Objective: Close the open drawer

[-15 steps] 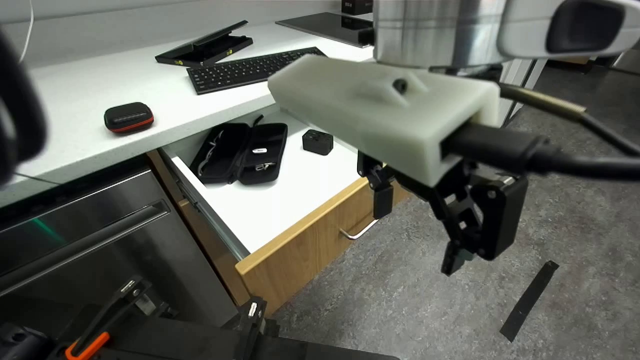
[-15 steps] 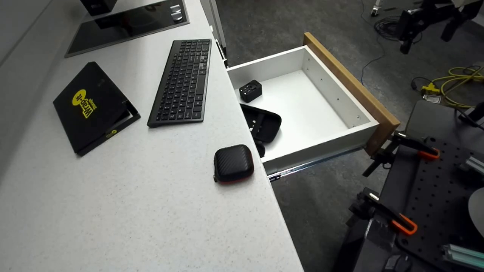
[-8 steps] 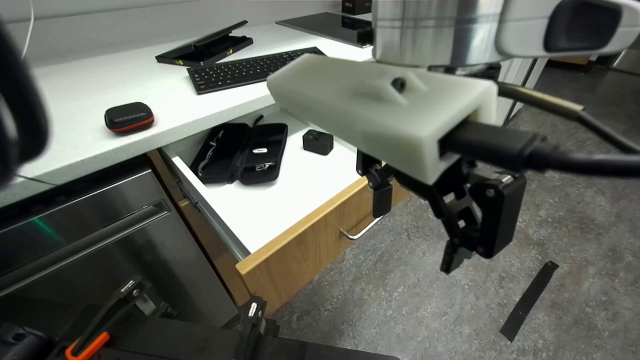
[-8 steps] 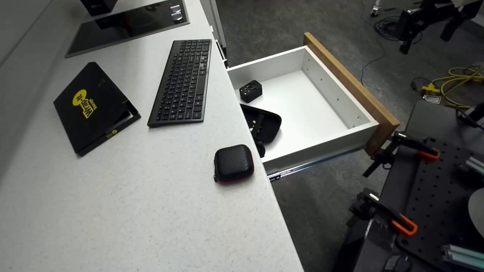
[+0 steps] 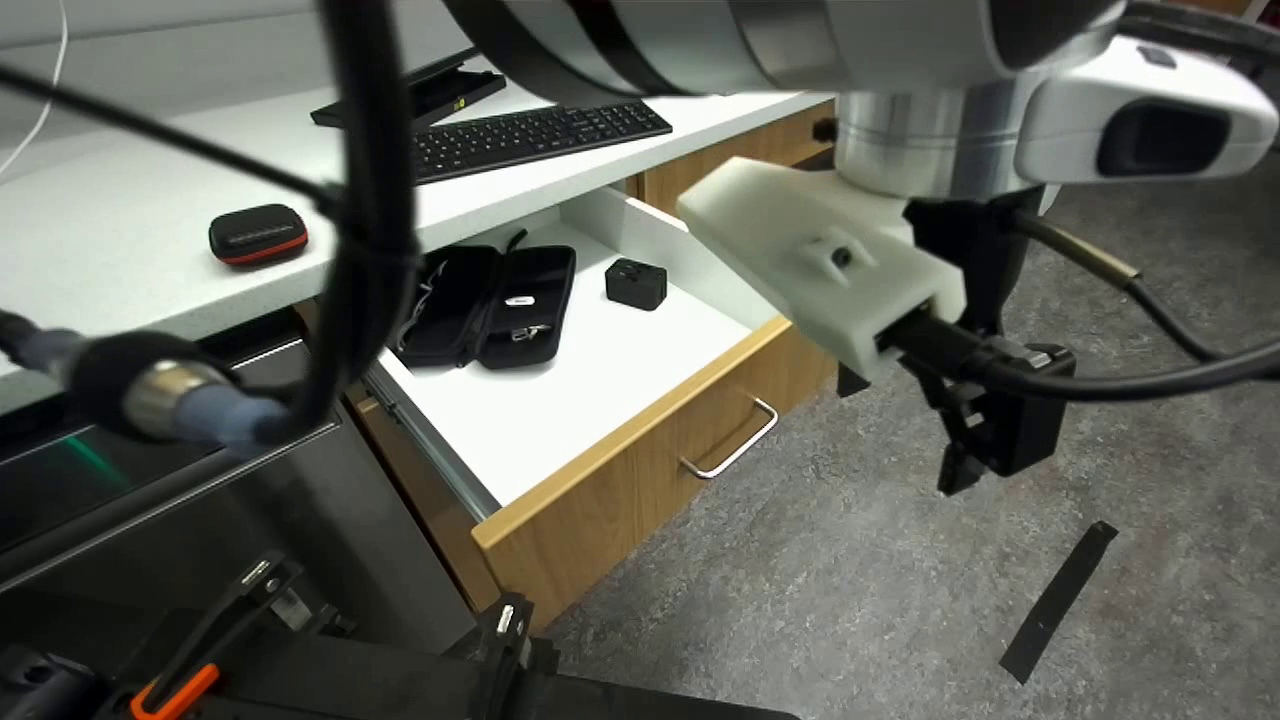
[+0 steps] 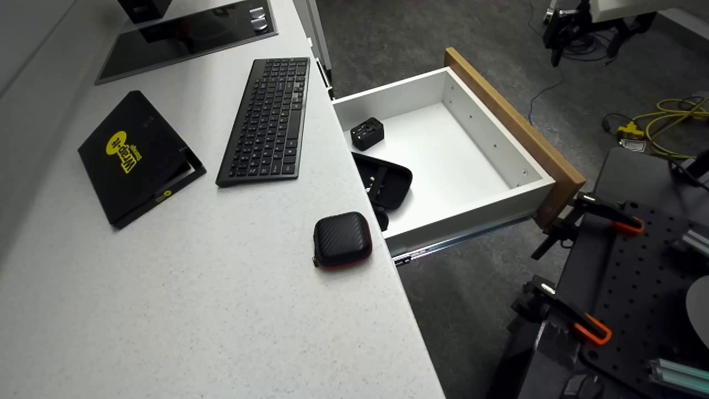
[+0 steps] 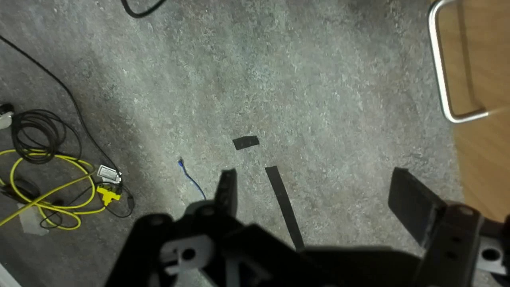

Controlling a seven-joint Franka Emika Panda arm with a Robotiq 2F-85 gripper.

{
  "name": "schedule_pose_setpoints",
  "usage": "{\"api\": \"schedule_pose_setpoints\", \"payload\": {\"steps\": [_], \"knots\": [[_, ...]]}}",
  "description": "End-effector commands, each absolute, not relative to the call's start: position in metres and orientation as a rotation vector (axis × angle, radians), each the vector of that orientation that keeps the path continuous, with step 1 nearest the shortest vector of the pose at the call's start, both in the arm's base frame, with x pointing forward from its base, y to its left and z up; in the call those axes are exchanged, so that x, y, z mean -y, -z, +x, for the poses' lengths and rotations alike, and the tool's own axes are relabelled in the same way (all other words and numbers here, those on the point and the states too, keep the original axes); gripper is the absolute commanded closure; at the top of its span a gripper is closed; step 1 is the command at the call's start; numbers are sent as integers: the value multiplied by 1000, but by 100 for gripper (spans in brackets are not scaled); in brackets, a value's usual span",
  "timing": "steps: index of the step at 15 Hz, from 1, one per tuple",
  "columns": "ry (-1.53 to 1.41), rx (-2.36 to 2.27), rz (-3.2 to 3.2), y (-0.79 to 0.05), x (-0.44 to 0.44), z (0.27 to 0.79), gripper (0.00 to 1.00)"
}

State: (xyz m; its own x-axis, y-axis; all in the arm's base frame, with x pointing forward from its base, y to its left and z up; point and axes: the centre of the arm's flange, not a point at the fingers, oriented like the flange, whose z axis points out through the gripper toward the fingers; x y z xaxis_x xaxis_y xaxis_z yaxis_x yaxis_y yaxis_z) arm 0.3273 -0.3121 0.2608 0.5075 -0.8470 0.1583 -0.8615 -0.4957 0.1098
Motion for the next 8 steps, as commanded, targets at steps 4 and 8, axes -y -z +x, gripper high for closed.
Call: {"api": "schedule_pose_setpoints", "payload": {"steps": [4,8], "knots": [[-105,1664,2458,-184,347,382,0],[-72,1714,2452,-151,336,411,0]]}}
